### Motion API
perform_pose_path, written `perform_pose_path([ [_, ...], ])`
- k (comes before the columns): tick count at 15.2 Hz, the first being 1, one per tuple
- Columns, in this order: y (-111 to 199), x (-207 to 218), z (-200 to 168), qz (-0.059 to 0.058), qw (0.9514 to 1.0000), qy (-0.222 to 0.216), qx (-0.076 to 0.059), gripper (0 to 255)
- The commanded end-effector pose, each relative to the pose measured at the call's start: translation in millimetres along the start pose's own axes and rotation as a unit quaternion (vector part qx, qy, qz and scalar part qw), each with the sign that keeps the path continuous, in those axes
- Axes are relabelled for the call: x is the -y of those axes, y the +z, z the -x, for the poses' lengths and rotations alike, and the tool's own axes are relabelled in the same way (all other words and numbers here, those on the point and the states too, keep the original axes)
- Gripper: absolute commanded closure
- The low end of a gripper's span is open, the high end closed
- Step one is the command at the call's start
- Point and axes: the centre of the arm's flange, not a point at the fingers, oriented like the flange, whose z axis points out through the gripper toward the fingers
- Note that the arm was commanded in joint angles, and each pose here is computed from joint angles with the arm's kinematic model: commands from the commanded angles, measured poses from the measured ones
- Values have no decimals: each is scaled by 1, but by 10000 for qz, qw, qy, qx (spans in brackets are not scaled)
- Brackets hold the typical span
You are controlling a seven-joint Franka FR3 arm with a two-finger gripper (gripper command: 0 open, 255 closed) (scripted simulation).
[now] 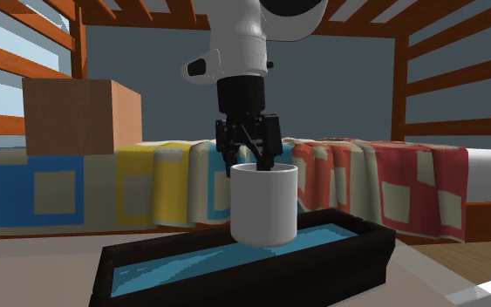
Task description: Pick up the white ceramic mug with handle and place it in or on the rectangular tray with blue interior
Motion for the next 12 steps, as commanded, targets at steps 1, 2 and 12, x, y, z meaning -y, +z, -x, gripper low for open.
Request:
perform_pose_path([
  [1, -13, 0, 0, 0, 10000, 0, 0, 0],
  [2, -26, 0, 0, 0, 10000, 0, 0, 0],
  [12, -50, 0, 0, 0, 10000, 0, 0, 0],
])
